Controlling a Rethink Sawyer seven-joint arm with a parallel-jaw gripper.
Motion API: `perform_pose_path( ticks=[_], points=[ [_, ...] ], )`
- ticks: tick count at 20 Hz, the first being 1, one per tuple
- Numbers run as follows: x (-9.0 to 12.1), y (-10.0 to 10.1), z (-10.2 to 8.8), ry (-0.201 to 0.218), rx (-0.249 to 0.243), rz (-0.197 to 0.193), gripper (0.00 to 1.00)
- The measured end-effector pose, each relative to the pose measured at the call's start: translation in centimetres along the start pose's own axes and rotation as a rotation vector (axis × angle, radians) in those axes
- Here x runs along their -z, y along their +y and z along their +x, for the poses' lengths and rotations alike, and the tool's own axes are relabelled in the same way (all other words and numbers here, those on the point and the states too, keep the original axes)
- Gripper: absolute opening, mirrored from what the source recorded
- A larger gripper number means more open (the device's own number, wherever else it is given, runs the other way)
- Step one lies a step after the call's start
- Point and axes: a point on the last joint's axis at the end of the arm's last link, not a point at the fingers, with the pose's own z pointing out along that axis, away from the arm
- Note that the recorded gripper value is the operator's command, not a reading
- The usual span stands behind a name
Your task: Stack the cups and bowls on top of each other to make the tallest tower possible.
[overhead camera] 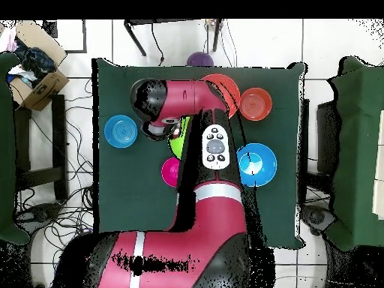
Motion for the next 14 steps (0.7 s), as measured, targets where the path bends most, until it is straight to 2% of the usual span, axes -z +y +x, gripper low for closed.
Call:
perform_pose_path(
  ticks=[6,14],
  points=[
    [1.2,-0.3,2.0,0.016,0.003,0.002,0.0],
    [5.2,-0.9,3.9,-0.009,-0.004,-0.013,0.0]
  ],
)
